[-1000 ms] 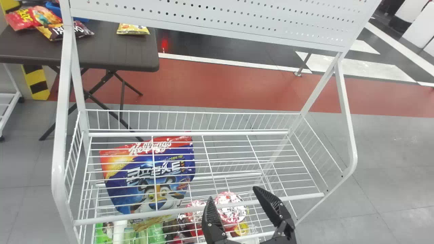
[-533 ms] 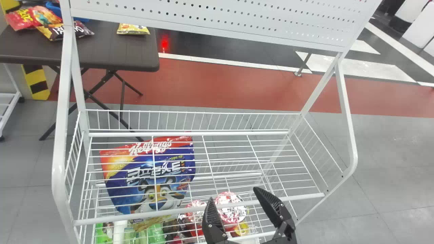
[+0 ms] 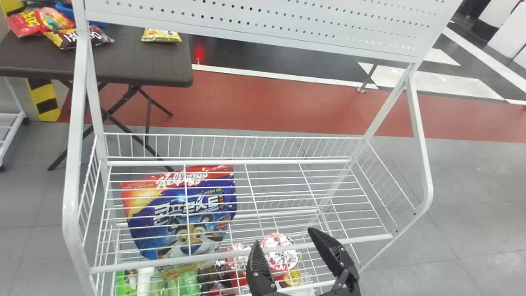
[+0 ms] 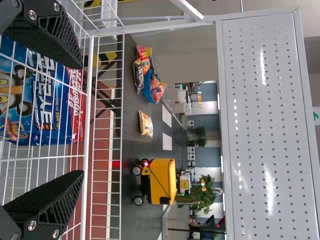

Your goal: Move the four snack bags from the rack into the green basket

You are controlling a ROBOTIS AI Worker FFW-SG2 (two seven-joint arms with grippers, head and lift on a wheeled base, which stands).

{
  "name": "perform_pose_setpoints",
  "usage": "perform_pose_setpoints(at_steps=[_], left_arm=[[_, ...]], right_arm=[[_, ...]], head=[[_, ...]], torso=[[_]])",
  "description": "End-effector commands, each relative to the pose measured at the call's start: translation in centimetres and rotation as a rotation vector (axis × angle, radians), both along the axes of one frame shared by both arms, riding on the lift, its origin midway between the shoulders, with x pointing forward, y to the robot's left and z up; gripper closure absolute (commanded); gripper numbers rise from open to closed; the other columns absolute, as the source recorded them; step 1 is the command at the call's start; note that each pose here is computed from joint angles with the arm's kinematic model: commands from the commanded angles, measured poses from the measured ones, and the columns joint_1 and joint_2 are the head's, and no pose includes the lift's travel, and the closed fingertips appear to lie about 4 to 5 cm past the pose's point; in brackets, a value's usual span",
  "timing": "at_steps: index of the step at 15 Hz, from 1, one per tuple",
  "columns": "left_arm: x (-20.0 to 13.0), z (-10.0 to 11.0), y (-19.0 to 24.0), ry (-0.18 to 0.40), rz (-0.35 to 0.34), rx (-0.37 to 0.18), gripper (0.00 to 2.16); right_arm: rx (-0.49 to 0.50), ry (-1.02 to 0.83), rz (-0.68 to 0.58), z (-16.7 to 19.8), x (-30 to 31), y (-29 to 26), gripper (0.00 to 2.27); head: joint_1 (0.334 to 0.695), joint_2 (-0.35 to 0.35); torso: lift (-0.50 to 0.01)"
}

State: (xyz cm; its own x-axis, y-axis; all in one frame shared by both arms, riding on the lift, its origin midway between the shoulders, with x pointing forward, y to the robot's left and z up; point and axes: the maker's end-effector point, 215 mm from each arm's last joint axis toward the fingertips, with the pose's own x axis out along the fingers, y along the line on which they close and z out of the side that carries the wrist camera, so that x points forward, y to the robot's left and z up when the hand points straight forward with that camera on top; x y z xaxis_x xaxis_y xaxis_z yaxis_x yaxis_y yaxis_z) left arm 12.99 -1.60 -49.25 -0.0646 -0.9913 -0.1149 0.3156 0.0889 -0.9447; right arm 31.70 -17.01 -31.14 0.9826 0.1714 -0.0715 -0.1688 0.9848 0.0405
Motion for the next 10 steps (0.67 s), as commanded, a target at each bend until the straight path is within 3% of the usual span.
perform_pose_setpoints(at_steps=[1,10], left_arm=[[-0.01,0.01,0.0,0.0,0.0,0.0,1.84],[0.02,-0.04,0.11,0.0,0.001,0.002,1.84]], right_arm=[[-0.001,-0.003,-0.001,0.08,0.02,-0.09,0.06],[-0.001,-0.007,-0.005,0.29,0.13,-0.24,0.06]], head=[[0.695,-0.35],[0.695,-0.35]], torso=[[0.0],[0.0]])
